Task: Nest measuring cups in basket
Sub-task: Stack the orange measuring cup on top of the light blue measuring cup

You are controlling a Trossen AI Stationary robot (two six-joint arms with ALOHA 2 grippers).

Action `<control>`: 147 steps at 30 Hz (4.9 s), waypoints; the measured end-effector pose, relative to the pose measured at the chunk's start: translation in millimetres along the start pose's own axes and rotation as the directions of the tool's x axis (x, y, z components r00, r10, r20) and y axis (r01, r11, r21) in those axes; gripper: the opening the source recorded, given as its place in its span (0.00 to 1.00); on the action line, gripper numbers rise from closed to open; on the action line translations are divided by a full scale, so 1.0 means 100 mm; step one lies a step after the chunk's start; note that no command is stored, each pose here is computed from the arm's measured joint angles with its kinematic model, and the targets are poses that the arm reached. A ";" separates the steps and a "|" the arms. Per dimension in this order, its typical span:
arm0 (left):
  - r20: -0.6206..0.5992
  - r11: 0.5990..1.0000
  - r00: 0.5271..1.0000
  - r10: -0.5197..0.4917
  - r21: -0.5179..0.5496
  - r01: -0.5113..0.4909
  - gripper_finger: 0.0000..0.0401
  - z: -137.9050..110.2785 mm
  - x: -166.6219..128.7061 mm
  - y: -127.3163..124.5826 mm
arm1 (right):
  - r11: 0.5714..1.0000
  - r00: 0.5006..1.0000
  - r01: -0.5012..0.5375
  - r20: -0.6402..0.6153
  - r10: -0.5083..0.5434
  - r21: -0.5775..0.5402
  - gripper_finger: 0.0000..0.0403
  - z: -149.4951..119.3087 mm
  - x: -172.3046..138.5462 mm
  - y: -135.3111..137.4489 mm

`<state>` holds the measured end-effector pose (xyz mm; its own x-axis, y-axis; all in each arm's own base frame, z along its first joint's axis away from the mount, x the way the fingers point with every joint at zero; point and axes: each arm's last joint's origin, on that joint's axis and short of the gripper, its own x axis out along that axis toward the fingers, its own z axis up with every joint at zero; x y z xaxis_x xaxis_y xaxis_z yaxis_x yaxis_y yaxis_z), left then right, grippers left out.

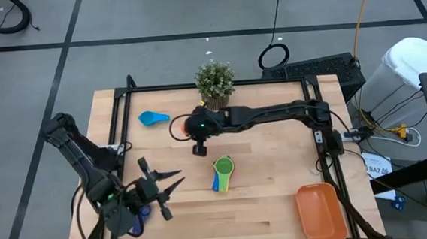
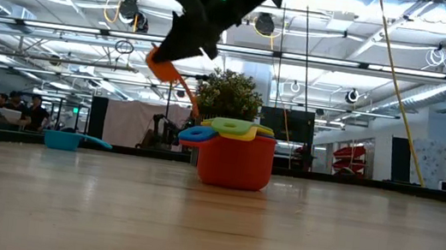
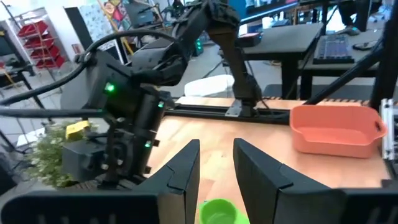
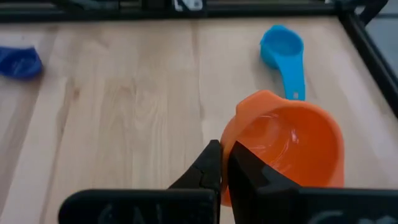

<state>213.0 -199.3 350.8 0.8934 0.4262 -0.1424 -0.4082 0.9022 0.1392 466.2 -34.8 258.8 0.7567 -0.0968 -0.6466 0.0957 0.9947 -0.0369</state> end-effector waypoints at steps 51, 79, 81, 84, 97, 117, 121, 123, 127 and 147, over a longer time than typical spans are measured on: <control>-0.019 0.932 0.967 -0.252 -0.273 0.238 0.25 -1.08 0.08 1.47 | 0.867 0.835 -0.273 0.344 0.428 -0.417 0.00 0.52 -0.71 0.84; 0.012 0.904 0.925 -0.380 -0.210 0.373 0.47 -1.03 0.16 1.54 | 0.872 0.767 -0.265 0.459 0.449 -0.411 0.00 0.63 -0.83 0.93; 0.015 0.895 0.914 -0.405 -0.198 0.400 0.49 -1.03 0.17 1.55 | 0.871 0.764 -0.266 0.462 0.452 -0.413 0.00 0.64 -0.83 0.94; 0.038 0.871 0.888 -0.458 -0.181 0.457 0.50 -1.00 0.18 1.55 | 0.869 0.753 -0.264 0.474 0.457 -0.418 0.00 0.65 -0.85 0.97; 0.149 0.810 0.828 -0.541 -0.172 0.560 0.42 -0.90 0.26 1.64 | 0.868 0.743 -0.268 0.484 0.462 -0.417 0.00 0.66 -0.86 0.97; 0.124 0.757 0.772 -0.624 -0.152 0.636 0.04 -0.93 0.36 1.54 | 0.871 0.740 -0.284 0.487 0.465 -0.400 0.01 0.66 -0.84 0.95; 0.080 0.769 0.787 -0.612 -0.170 0.616 0.02 -0.97 0.37 1.54 | 0.884 0.757 -0.274 0.481 0.441 -0.380 0.06 0.65 -0.82 0.94; 0.044 0.788 0.806 -0.590 -0.187 0.587 0.02 -1.01 0.37 1.54 | 0.889 0.768 -0.267 0.475 0.430 -0.372 0.08 0.64 -0.80 0.92; -0.024 0.830 0.847 -0.530 -0.220 0.513 0.01 -1.07 0.38 1.56 | 0.899 0.782 -0.253 0.472 0.408 -0.359 0.14 0.63 -0.78 0.89; -0.132 0.874 0.886 -0.445 -0.280 0.398 0.01 -1.17 0.39 1.59 | 0.896 0.814 -0.229 0.429 0.391 -0.381 0.34 0.62 -0.81 0.75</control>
<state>161.3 -31.6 252.6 0.9482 -0.0156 -0.3173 -0.0540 0.9764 -0.2092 452.2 45.2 355.0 0.9311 0.2954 -0.2139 -0.3340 0.9262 -0.1749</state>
